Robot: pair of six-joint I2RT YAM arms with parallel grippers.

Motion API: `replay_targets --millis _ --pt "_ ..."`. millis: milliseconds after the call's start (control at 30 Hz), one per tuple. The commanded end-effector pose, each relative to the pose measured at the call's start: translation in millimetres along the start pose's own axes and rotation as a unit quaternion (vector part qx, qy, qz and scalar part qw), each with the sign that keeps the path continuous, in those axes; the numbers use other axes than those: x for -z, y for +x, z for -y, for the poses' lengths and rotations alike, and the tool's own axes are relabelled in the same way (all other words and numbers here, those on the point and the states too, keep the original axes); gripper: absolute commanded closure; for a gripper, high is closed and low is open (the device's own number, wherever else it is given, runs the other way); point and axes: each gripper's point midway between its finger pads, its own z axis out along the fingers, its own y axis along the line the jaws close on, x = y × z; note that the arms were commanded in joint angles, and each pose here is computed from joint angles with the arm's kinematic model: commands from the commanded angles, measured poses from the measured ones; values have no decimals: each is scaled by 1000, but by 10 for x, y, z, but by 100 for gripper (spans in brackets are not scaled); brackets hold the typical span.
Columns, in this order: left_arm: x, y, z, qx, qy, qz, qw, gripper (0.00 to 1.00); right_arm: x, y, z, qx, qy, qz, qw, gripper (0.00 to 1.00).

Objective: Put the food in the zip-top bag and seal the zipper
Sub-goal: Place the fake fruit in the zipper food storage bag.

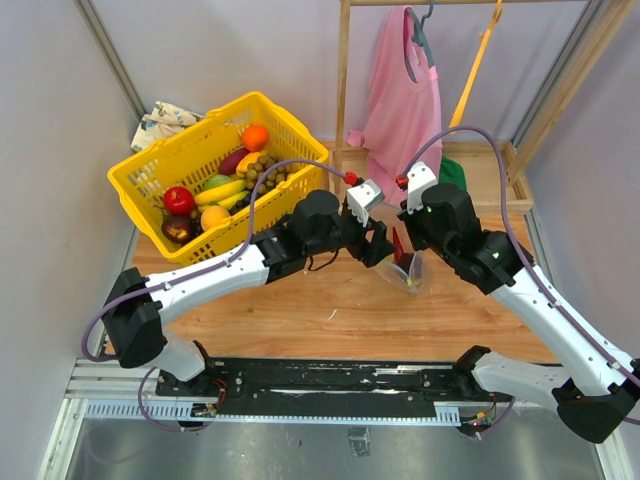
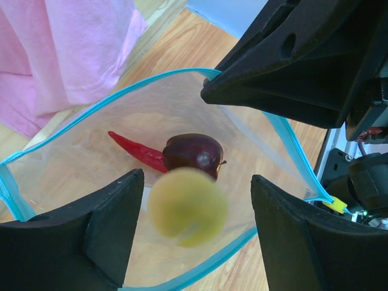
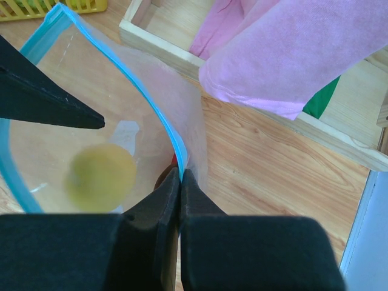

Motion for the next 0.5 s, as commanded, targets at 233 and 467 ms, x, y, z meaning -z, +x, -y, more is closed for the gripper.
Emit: replay_targets --millis 233,467 --pt "75 -272 107 -6 11 28 1000 21 30 -32 33 -13 4 14 1000 99" --pt "270 -475 0 -5 -34 46 998 18 30 -25 50 -12 8 14 1000 99"
